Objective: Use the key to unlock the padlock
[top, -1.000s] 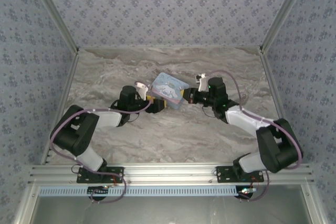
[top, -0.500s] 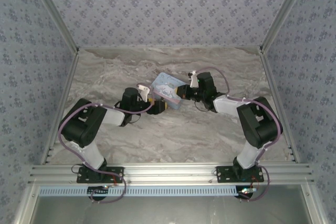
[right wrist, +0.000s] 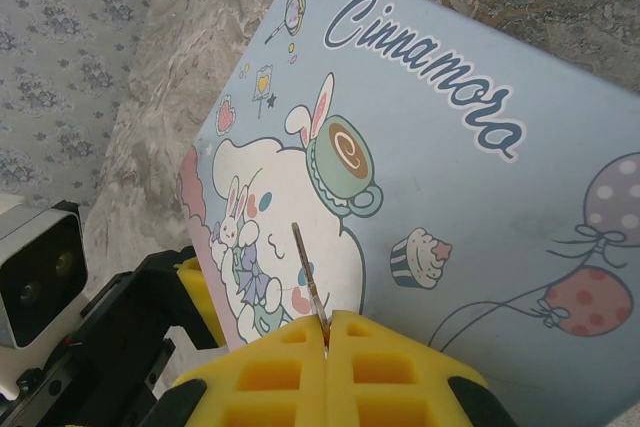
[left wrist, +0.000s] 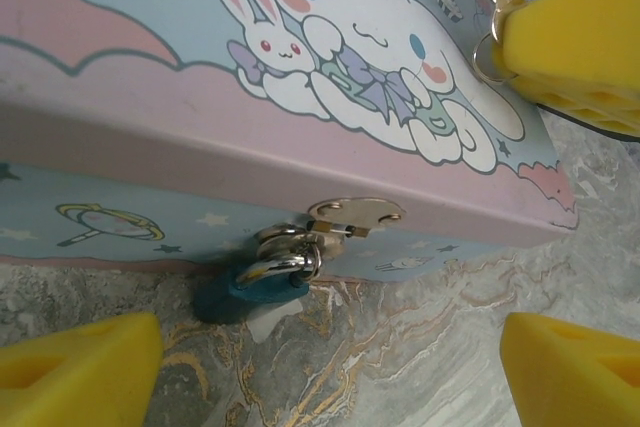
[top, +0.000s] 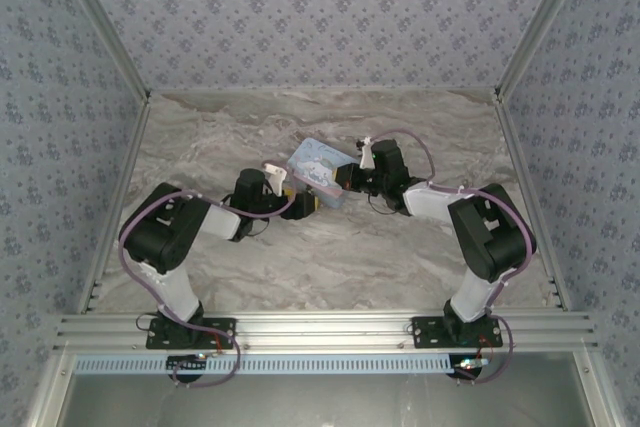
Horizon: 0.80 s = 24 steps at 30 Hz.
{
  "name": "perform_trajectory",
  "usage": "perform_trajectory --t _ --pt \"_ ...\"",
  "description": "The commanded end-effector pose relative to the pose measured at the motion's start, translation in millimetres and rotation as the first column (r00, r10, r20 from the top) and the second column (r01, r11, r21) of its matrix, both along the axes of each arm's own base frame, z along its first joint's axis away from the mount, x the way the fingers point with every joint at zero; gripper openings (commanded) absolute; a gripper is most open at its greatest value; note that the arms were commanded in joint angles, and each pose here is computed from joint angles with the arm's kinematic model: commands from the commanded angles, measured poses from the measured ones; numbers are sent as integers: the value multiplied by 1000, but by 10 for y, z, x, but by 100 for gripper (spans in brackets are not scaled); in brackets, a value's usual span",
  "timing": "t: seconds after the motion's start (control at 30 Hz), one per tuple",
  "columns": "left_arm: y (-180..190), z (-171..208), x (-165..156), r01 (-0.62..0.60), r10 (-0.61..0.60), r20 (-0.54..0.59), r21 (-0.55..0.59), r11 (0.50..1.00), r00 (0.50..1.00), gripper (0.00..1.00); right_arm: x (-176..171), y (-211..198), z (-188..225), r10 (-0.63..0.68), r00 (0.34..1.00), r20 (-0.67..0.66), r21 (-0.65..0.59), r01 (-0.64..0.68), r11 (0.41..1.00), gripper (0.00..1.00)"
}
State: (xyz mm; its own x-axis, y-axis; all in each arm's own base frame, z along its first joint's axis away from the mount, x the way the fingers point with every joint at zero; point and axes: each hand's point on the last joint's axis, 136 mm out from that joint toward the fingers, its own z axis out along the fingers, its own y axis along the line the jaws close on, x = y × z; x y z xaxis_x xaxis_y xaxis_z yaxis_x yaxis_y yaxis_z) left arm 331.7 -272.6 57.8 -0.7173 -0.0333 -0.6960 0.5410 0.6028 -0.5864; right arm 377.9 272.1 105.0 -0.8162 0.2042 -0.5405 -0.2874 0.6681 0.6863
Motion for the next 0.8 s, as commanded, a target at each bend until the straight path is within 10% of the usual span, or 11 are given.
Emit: perform_trajectory --t 0.0,0.77 --pt "-69 65 100 12 -13 84 3 1000 996 85 -168 -71 -345 -16 994 -107 -76 8 997 0" --pt "-212 -117 10 81 -82 30 26 996 996 60 -156 -31 -322 -3 995 -100 -69 -4 998 0"
